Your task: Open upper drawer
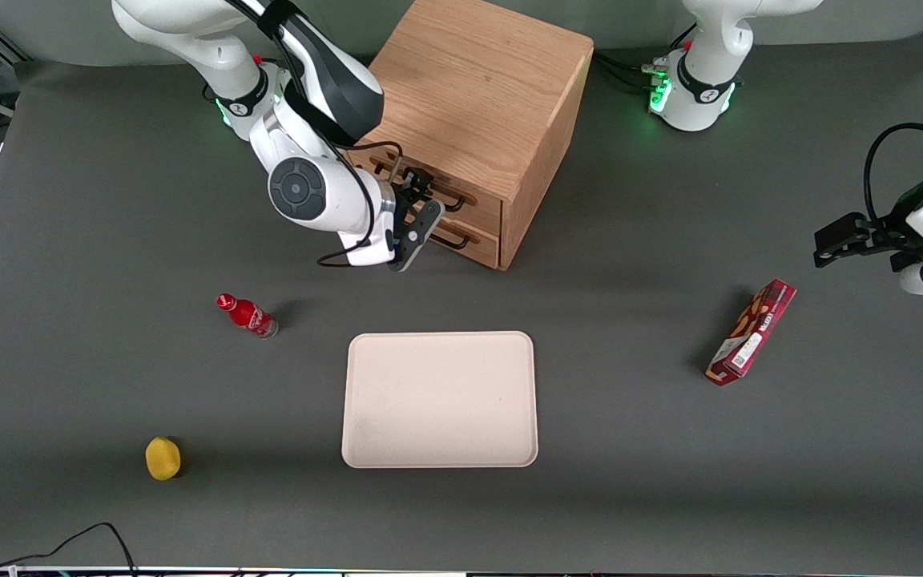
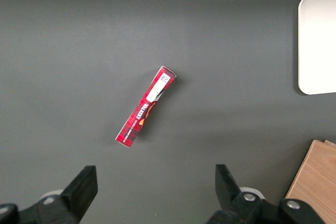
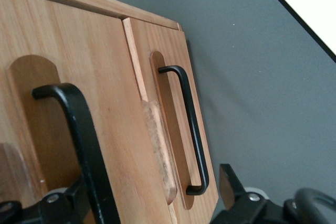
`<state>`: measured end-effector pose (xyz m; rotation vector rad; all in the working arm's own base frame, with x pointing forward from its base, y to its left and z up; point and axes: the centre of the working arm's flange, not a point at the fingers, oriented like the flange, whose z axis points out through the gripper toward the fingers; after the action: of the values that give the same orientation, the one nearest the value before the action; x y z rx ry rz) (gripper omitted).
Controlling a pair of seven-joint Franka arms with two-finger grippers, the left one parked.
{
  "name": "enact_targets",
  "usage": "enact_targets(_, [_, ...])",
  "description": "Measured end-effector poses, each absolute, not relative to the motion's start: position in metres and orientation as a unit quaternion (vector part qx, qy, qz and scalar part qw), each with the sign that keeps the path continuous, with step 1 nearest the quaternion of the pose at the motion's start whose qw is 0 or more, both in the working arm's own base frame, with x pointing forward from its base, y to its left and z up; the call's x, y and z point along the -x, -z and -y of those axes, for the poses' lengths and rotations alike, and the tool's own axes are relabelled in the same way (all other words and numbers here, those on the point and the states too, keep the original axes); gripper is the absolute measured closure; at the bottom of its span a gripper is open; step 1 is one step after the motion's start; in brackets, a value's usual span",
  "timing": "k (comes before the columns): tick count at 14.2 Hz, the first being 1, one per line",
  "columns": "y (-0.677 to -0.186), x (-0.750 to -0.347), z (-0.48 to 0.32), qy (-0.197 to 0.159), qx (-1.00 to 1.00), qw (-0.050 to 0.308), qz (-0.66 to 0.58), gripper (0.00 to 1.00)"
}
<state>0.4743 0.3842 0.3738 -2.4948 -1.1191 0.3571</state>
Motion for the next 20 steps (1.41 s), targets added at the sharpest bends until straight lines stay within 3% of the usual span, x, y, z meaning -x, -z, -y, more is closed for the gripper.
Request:
enact_targets(11, [-0.372,-0.475,-0.385,-0.117,0.890,0.186,0.401,0.00])
enact_targets(20, [-0.367,-0.496,-0.369,-0.093,0.893,0.159,0.411,0.00])
